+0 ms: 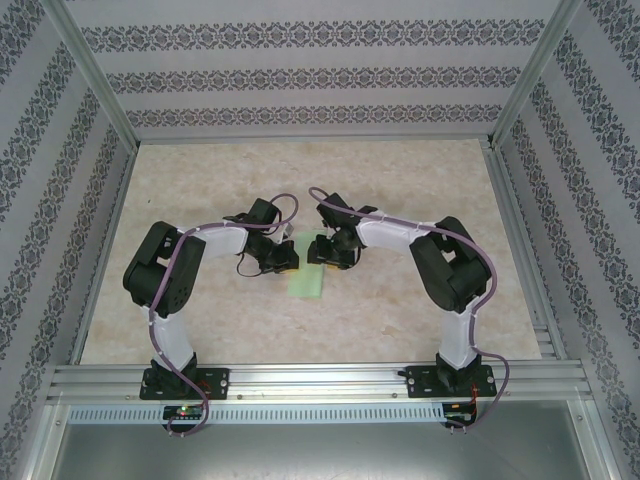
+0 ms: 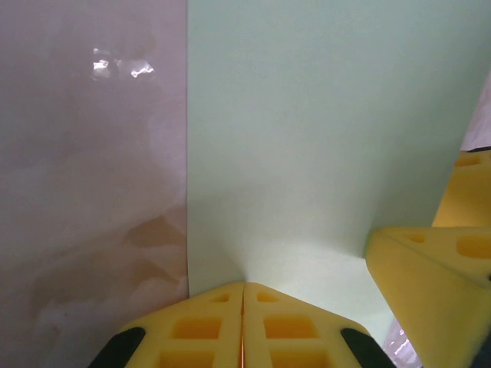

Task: Fold a paper plane with a square sheet of paper (pick it up from the middle)
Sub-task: Hold the square sheet of paper at the center of the table.

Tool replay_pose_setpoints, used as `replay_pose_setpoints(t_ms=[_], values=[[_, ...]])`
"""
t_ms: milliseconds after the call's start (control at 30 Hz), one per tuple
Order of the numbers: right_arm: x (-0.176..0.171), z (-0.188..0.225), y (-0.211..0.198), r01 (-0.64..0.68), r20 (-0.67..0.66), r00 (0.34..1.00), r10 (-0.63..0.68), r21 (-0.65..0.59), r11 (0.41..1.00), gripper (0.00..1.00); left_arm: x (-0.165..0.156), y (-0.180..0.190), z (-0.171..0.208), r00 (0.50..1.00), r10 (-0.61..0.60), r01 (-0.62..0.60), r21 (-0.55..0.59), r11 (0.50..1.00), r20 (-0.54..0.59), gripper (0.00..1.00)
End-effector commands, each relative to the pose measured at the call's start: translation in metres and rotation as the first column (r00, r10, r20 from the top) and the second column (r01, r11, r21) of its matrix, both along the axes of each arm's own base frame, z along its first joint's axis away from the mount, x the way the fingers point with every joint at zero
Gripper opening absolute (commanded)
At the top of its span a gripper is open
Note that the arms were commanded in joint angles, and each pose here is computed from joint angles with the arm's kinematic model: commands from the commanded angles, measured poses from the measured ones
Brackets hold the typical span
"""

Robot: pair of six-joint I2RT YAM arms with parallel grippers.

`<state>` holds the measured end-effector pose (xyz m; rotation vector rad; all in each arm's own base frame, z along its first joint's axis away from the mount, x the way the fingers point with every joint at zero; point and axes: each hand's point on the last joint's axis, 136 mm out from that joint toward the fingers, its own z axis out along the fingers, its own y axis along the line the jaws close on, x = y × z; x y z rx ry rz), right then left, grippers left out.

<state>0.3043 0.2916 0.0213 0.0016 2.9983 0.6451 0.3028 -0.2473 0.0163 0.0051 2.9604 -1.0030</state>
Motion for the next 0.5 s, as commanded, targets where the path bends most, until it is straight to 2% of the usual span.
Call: replay_pose_setpoints(t_ms=[0,167,233,300,467], values=[[-0.003,0.014,-0.010,0.052,0.047,0.998,-0.052,-0.011,0.999,0.53,-0.020,0.023,-0.038,0.997,0.007,0.006,0.161,0.987,-0.081,0.08],[-0.001,0.045,-0.011,0.082,0.133,0.987,-0.090,0.068,0.994,0.54,-0.025,0.029,-0.045,0.995,0.018,0.000,0.187,0.982,-0.093,0.06],[-0.003,0.054,-0.002,0.055,0.167,0.983,-0.075,0.119,0.991,0.52,-0.026,0.031,-0.048,0.995,0.025,-0.006,0.197,0.980,-0.096,0.05],[-0.008,0.058,0.008,0.033,0.172,0.983,-0.058,0.147,0.989,0.45,-0.027,0.033,-0.051,0.995,0.032,-0.011,0.207,0.978,-0.098,0.05],[-0.010,0.049,0.029,0.032,0.146,0.988,-0.052,0.140,0.990,0.18,-0.031,0.037,-0.059,0.992,0.056,-0.028,0.228,0.973,-0.117,0.02]])
